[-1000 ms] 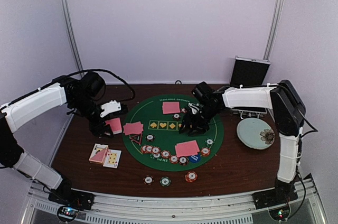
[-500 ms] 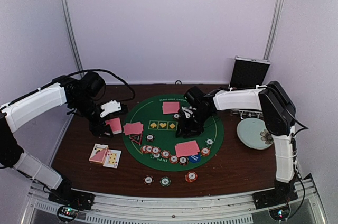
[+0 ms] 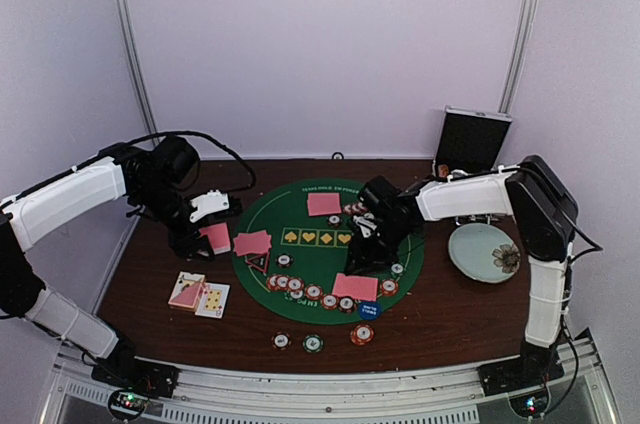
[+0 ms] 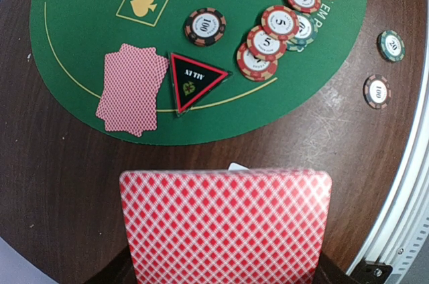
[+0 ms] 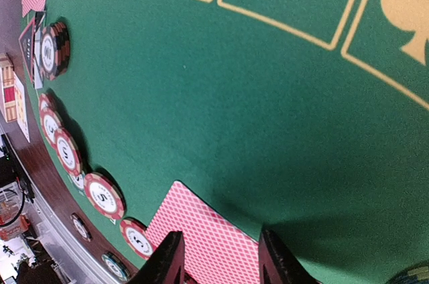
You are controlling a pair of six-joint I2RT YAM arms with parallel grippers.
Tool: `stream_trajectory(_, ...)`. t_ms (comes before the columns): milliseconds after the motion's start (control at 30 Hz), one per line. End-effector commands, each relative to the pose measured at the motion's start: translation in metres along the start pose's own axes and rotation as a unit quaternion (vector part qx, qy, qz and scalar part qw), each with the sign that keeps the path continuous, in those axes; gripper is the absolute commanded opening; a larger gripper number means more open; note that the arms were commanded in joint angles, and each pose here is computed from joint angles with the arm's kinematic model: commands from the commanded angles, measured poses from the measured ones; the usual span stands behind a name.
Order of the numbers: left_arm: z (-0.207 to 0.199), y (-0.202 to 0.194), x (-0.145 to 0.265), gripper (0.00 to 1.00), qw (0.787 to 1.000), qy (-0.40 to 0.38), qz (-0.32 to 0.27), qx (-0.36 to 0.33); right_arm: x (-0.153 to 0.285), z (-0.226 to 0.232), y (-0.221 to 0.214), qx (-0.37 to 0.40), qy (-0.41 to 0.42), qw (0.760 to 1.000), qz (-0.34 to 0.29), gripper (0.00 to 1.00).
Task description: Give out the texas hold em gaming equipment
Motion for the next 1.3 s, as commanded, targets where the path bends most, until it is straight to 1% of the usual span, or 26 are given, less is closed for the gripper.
stream_trajectory(0,0.002,0.006,0.008,0.00,1.000,0.013,-0.016,-0.011,0.002,-0.001,-0.014,-0.004,-0.015,1.000,0.007,0.41)
stream_trajectory(67,0.002,0.005,0.008,0.00,1.000,0.011,-0.016,-0.011,0.003,0.001,-0.014,-0.005,-0.013,1.000,0.006,0.41)
stream_trajectory(167,0.002,0.005,0.007,0.00,1.000,0.012,-0.015,-0.010,0.009,0.007,-0.003,0.001,-0.013,1.000,-0.008,0.41)
stream_trajectory(267,0.001,0.005,0.008,0.00,1.000,0.011,-0.016,-0.010,0.016,0.015,0.018,0.009,-0.017,0.999,-0.027,0.41)
stream_trajectory(367,0.001,0.005,0.009,0.00,1.000,0.013,-0.016,-0.011,0.016,0.021,0.048,0.017,-0.025,0.998,-0.050,0.40)
stream_trajectory(500,0.002,0.005,0.011,0.00,1.000,0.015,-0.013,-0.010,0.003,0.021,0.078,0.025,-0.040,0.997,-0.061,0.36)
stream_trajectory(600,0.001,0.005,0.013,0.00,1.000,0.017,-0.013,-0.012,-0.008,0.015,0.094,0.023,-0.059,0.996,-0.055,0.33)
stream_trajectory(967,0.002,0.003,0.012,0.00,1.000,0.020,-0.008,-0.017,-0.014,-0.010,0.118,0.013,-0.107,0.992,-0.061,0.29)
stream_trajectory(1267,0.003,0.005,0.013,0.00,1.000,0.021,-0.009,-0.018,-0.026,-0.021,0.137,0.017,-0.118,0.991,-0.056,0.24)
Point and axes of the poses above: each gripper's point midway between its finger pads, its own x axis back along the fingers, its own z axis along the line the jaws close on, y = z × x, the point moved 5 cm from there along x, back along the fingers, and after that the axes turned 2 degrees about -x, right-handed, at the moved point
